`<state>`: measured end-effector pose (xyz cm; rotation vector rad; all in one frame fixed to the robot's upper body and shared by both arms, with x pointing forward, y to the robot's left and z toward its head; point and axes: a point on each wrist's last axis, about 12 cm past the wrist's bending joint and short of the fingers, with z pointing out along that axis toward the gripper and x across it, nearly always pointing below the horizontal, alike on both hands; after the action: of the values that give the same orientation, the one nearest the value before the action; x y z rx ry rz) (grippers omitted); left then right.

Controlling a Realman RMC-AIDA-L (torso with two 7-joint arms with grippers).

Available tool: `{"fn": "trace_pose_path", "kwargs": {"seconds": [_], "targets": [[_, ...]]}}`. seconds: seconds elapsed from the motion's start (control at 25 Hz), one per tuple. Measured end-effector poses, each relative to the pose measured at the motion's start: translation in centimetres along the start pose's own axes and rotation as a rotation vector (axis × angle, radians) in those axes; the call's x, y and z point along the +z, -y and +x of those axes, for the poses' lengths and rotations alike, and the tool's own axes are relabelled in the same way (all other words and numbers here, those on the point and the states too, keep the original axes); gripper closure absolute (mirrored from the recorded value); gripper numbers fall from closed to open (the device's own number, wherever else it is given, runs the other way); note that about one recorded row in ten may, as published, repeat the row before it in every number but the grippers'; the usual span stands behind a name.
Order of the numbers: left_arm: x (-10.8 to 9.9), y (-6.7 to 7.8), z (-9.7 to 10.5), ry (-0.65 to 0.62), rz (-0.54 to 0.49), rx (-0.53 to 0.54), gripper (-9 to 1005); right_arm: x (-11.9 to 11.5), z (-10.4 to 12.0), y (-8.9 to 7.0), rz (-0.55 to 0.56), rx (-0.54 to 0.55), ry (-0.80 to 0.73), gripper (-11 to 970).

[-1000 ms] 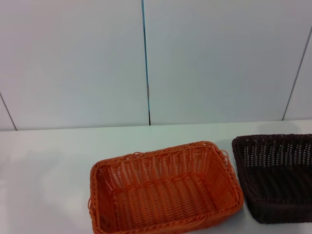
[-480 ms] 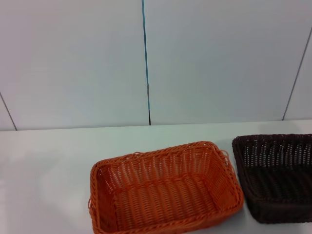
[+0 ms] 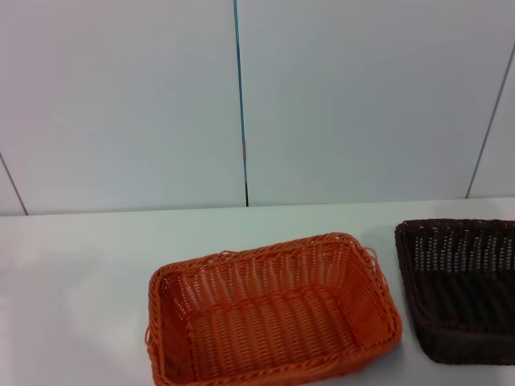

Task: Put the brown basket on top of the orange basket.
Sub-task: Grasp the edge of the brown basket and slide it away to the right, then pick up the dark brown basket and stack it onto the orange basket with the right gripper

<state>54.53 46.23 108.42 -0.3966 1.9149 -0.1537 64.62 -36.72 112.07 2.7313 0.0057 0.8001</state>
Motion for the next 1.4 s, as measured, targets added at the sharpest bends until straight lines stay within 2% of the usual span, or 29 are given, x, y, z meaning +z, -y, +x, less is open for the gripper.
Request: {"fn": "trace_pose_path", "kwargs": {"seconds": [0.48,1.4], "targets": [[0.0,0.1,-0.1,0.002,0.001,0.001,497,-1.7,1.1,-2.1,-0.012,0.017,0.006,671],[0.3,0.5,-0.1,0.004,0.011,-0.004,497,-5.6,2.3,-6.2,0.095,0.118,-0.016,748]]}}
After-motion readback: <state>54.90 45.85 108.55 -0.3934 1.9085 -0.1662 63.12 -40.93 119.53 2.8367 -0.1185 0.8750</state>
